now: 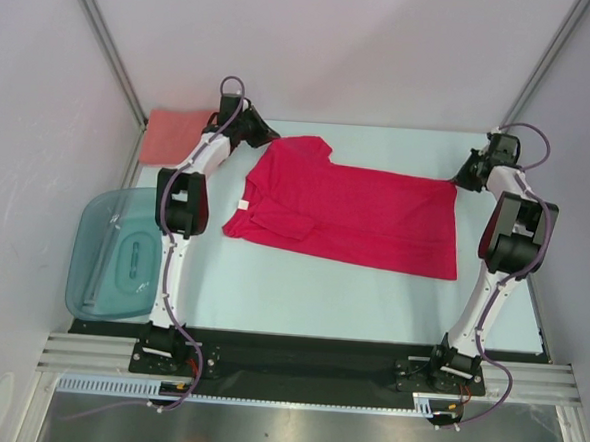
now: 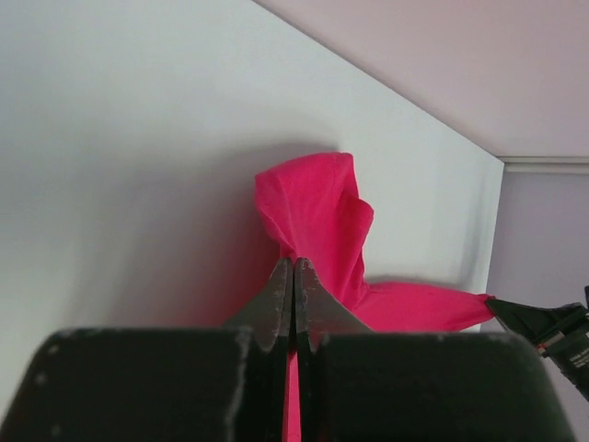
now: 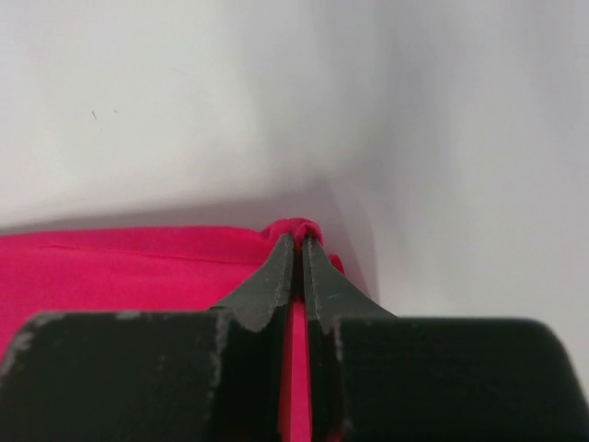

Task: Fold and stack the t-shirts
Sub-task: Fold the tshirt

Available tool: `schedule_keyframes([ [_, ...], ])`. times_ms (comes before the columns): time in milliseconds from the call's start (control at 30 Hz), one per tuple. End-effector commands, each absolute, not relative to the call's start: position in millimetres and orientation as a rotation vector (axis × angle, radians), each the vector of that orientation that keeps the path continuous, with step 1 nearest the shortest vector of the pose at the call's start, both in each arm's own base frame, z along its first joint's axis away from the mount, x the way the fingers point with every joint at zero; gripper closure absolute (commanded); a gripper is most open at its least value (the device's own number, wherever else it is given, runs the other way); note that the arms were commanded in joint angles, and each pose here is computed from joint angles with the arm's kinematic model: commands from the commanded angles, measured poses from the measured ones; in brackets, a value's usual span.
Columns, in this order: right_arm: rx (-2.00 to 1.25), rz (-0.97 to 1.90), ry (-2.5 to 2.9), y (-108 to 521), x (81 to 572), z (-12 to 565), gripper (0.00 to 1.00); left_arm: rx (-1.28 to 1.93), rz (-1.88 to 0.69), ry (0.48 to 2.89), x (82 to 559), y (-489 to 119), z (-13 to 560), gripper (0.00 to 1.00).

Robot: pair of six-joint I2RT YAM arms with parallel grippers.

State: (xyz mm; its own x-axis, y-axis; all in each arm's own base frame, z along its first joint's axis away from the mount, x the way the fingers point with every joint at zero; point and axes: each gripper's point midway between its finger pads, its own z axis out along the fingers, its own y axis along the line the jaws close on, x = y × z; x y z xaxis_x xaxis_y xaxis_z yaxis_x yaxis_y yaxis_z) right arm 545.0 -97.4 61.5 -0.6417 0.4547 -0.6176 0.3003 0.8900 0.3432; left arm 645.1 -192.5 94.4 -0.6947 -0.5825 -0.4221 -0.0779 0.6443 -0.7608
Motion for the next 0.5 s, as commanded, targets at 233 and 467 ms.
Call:
schedule_keyframes([
  [233, 0.526, 0.264, 2.224, -101, 531, 109, 1.00, -0.428, -0.898, 2.164, 633, -182, 143, 1.00],
  [467, 0.525, 0.286, 2.236, -93, 513, 113, 1.00, -0.435, -0.822, 2.208, 616, -170, 138, 0.99],
])
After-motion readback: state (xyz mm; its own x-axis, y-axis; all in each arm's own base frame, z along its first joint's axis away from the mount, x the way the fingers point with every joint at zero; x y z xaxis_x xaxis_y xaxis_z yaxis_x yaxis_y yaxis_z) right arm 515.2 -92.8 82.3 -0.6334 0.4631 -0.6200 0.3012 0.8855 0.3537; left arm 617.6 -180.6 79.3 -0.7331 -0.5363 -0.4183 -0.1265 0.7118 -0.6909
